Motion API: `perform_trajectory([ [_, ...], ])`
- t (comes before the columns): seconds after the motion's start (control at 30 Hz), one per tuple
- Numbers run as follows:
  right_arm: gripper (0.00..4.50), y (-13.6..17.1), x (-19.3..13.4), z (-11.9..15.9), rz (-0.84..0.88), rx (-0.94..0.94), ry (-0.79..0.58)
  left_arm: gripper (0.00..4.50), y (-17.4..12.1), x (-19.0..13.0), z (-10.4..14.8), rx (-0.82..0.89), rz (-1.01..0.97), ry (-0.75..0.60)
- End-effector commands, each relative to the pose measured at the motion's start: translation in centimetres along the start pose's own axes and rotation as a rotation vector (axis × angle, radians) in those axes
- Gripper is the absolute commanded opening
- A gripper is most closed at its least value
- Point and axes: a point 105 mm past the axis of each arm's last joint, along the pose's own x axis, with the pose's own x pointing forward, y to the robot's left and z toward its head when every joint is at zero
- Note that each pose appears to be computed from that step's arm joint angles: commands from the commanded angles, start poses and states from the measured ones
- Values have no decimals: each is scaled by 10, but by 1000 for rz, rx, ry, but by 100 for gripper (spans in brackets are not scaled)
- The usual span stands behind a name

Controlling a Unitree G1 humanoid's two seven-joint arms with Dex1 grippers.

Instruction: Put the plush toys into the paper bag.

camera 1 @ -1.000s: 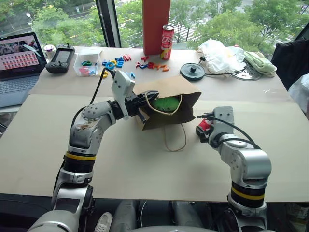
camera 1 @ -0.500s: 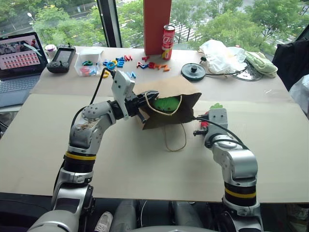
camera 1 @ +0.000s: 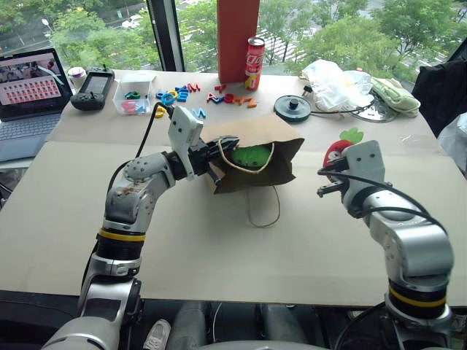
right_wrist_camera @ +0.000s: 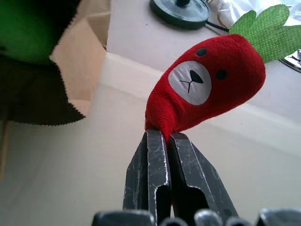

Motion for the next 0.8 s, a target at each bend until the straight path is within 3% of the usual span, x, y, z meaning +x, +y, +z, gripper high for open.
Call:
perform_trajectory([
  [0.03,4,37,-27,11,299,-19,-12,0,0,2,12,31,-5,-35],
  [0.27,4,79,-35,7,511,-98,10,0,1,1,12,31,-1,-33],
  [0.53,4,98,-2,13,510,-63,0,0,1,-1,14,39,4,-32],
  [0.8,4,103,55,67,395,-70,-159,0,-1,-3,13,42,-1,-23],
])
